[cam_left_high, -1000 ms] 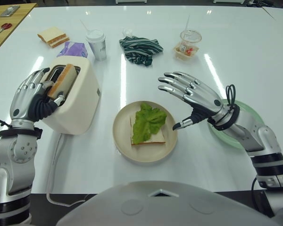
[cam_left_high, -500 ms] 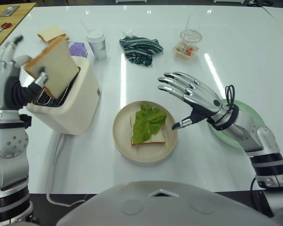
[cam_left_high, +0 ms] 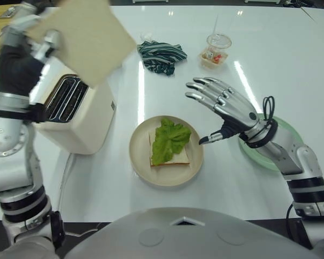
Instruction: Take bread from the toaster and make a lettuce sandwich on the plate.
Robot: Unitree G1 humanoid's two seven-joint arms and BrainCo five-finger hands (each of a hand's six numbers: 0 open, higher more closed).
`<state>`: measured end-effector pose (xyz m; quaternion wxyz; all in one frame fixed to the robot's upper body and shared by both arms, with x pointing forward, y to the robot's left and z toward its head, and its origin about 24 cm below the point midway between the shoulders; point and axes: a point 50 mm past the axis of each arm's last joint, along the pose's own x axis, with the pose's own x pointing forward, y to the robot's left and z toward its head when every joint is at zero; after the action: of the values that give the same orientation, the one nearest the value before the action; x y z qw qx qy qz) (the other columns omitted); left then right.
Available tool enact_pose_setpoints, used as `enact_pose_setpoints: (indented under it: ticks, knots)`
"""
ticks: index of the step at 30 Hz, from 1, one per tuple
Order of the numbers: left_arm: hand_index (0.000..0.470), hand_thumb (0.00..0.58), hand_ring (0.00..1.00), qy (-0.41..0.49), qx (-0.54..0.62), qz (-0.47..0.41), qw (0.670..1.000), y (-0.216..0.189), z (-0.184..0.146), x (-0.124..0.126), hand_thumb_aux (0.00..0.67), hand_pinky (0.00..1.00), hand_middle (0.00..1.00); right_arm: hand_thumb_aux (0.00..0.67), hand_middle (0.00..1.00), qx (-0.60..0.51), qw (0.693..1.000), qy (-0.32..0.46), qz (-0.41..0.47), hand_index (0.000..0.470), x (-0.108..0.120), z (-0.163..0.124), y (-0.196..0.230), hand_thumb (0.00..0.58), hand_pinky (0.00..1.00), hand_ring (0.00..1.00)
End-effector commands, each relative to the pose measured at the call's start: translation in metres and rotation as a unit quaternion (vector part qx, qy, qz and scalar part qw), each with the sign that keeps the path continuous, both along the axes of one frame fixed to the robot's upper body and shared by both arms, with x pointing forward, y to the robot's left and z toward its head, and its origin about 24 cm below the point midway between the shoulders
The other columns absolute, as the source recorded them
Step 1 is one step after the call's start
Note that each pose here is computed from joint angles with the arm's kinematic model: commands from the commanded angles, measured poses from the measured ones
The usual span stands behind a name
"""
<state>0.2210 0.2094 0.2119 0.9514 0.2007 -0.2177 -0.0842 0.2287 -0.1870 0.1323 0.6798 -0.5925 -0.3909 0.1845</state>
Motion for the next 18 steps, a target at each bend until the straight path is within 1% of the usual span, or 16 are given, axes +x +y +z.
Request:
enact_pose_setpoints:
  ticks: [1,4,9,12,18]
  knots:
    - [0.470,0.580,0.00,0.103,-0.019,-0.079,0.991,-0.029,-0.035,0.002,0.670,0.00,0.00,0.000,0.00,-0.038,0.994,-0.015,-0.098,0.000,0.018,-0.006,-0.036,0.000,0.00,0.00]
    - [0.470,0.580,0.00,0.180,0.003,-0.137,0.974,-0.047,-0.067,-0.002,0.670,0.00,0.00,0.000,0.00,-0.071,0.988,-0.023,-0.136,0.000,0.024,-0.012,-0.052,0.000,0.00,0.00]
    - [0.470,0.580,0.00,0.256,0.033,-0.192,0.947,-0.063,-0.107,-0.005,0.670,0.00,0.00,0.000,0.00,-0.075,0.988,-0.022,-0.135,0.000,0.025,-0.020,-0.052,0.000,0.00,0.00]
    - [0.470,0.580,0.00,0.275,0.064,-0.204,0.937,-0.069,-0.127,-0.002,0.670,0.00,0.00,0.000,0.00,-0.072,0.989,-0.014,-0.129,0.000,0.027,-0.026,-0.048,0.000,0.00,0.00]
    - [0.470,0.580,0.00,0.288,0.099,-0.211,0.929,-0.079,-0.153,0.002,0.670,0.00,0.00,0.000,0.00,-0.067,0.991,-0.005,-0.112,0.000,0.026,-0.034,-0.040,0.000,0.00,0.00]
